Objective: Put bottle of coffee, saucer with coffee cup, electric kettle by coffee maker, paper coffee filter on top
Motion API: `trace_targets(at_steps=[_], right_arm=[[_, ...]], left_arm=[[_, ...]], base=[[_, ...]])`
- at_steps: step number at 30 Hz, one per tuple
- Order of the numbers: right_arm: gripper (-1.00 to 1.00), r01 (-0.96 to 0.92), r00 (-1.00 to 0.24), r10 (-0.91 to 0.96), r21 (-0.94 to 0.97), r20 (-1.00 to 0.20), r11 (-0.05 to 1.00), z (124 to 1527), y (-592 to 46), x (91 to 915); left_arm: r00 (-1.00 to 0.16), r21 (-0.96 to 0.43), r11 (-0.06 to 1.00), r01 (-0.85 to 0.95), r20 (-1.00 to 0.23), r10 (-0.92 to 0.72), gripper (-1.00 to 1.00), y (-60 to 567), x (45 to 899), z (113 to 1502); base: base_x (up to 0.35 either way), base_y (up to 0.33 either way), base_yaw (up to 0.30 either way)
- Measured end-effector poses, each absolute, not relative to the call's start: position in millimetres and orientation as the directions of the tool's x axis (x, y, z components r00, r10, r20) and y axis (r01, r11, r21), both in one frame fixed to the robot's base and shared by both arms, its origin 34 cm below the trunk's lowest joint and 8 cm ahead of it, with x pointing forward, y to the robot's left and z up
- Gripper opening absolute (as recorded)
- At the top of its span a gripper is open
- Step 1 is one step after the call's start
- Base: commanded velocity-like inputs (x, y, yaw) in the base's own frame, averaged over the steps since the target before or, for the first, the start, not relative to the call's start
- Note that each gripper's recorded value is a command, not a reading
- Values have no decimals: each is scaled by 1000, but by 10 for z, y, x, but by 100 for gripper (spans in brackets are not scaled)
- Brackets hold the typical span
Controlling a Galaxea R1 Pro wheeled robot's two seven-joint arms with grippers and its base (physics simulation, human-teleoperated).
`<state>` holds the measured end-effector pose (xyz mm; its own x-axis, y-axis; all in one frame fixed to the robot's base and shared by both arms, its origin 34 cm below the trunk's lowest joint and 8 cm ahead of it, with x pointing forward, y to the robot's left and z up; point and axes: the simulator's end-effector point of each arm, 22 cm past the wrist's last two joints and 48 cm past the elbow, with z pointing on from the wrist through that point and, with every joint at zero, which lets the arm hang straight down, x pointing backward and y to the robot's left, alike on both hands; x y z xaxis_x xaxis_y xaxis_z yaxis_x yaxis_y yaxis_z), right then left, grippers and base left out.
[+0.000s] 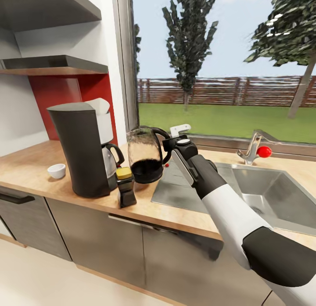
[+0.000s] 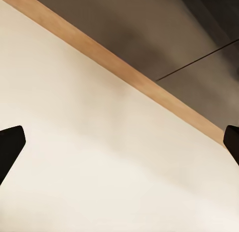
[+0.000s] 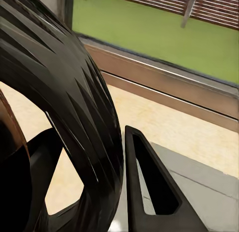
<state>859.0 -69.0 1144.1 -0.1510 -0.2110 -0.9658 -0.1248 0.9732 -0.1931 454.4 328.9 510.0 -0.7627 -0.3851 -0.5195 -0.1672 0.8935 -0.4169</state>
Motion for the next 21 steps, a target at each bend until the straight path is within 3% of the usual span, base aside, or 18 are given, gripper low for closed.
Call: trace_targets(at_steps=[21], right_arm=[[-100, -125, -152, -210, -192, -966, 973, 11158, -692, 8567]], left_arm=[[-762, -417, 893, -167, -520, -385, 100, 3289, 4525, 4832]], base=[[0, 0, 0]])
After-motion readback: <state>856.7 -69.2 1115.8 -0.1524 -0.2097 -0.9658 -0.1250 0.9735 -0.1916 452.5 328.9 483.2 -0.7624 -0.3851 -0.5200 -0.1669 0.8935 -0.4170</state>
